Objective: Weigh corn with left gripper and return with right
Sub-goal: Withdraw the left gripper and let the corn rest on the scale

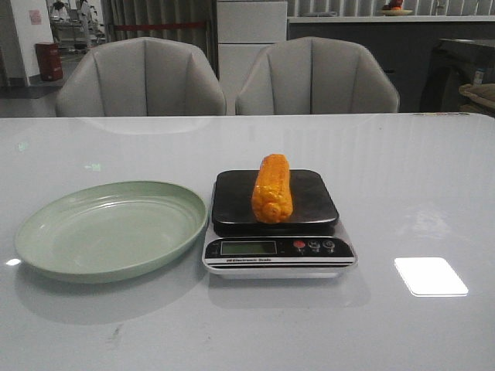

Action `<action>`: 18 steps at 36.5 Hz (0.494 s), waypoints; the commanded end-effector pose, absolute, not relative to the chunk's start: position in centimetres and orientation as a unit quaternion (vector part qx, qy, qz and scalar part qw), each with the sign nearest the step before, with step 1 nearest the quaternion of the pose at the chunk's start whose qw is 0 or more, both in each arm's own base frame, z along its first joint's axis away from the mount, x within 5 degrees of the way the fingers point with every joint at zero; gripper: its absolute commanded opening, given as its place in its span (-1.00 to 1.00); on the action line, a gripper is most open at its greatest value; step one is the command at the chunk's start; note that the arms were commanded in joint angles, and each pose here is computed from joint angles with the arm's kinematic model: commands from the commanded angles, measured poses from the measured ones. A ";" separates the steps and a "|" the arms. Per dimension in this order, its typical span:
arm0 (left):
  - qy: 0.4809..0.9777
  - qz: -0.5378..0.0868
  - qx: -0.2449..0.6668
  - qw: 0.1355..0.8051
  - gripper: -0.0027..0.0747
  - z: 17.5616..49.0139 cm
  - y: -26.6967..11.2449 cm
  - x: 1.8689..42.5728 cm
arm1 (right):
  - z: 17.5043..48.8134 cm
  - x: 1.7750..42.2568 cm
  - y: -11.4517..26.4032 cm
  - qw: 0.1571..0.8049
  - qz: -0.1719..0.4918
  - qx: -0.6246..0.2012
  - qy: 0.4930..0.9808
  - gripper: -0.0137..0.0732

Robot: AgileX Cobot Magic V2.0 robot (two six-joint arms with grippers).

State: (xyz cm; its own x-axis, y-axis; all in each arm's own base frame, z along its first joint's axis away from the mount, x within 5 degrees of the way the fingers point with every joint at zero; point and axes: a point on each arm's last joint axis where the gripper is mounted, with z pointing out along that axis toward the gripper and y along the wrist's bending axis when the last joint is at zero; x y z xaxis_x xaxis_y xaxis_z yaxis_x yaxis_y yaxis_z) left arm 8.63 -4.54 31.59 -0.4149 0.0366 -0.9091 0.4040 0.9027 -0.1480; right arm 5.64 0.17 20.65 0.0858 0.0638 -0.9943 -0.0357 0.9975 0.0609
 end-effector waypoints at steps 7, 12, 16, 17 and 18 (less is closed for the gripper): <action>0.756 -0.170 0.153 0.614 0.16 30.9 -1.8 3.7 | 21.2 5.4 0.2 0.767 0.028 0.005 0.641 -0.21; 0.735 -0.164 0.163 0.638 -0.38 29.9 -0.9 2.0 | 21.2 5.4 0.2 0.767 0.028 0.005 0.641 -0.21; 0.719 -0.169 0.159 0.655 -0.59 29.3 -0.5 1.3 | 21.2 5.4 0.2 0.767 0.028 0.005 0.641 -0.21; 0.716 -0.170 0.158 0.658 -0.60 29.3 -0.5 1.2 | 21.2 5.4 0.2 0.767 0.028 0.005 0.641 -0.21; 0.713 -0.171 0.158 0.662 -0.62 29.4 -0.5 1.2 | 21.2 5.4 0.2 0.768 0.028 0.005 0.640 -0.21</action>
